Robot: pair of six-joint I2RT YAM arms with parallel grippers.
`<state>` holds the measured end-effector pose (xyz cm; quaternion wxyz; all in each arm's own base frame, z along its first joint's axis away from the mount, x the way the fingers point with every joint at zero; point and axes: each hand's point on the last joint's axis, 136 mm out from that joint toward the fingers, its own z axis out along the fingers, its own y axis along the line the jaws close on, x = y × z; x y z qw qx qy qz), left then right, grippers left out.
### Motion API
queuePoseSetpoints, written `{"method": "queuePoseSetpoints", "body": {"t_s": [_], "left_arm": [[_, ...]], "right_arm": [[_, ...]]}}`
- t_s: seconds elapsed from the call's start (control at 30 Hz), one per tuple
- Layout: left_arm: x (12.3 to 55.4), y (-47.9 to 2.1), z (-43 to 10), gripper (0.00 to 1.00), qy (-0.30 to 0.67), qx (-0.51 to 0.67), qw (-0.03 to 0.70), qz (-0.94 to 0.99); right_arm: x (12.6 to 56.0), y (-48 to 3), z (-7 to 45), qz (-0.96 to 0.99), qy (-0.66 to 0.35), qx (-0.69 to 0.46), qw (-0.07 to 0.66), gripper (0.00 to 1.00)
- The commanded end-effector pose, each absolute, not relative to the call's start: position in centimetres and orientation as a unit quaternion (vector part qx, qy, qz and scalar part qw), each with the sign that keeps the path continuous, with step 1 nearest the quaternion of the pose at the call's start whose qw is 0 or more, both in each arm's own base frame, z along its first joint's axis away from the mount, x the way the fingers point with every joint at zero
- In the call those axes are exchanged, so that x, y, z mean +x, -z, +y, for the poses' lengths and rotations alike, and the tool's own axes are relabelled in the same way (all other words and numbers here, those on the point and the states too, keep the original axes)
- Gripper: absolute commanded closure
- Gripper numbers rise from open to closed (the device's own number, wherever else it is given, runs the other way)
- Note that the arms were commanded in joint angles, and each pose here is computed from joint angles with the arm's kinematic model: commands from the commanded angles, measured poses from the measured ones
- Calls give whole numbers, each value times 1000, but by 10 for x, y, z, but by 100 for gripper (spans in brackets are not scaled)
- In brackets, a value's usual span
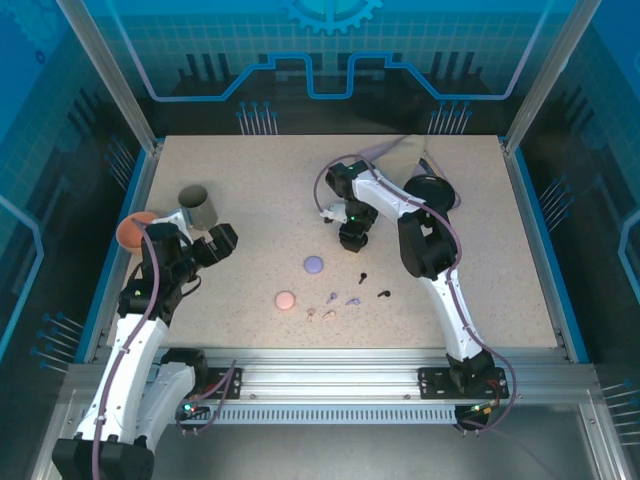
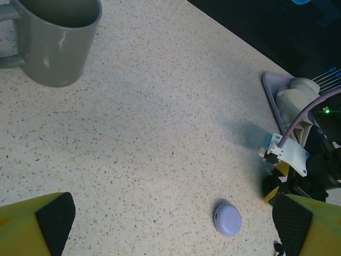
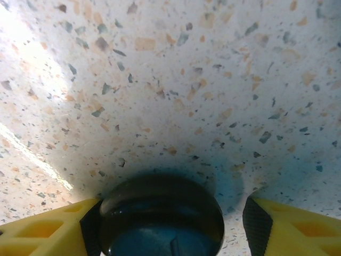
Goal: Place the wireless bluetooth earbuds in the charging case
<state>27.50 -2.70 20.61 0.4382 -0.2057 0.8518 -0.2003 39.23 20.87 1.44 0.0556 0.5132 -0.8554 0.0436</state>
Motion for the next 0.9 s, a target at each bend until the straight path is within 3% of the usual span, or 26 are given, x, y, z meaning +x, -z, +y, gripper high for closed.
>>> {"method": "queuePoseSetpoints", "body": {"t_s": [0.0,0.37,0.87], "left_arm": [[275,-219,-23,1,190,-202,451,848],[274,-221,-25,1,198,-203,449,848],[277,-219,-58,1,284,-173,403,853]], "right_arm": [[367,15,209,-851,-32,513,107,30],[367,6,211,-854,-30,512,86,38],[382,-65,218,-855,-6,517,-39,47]]}}
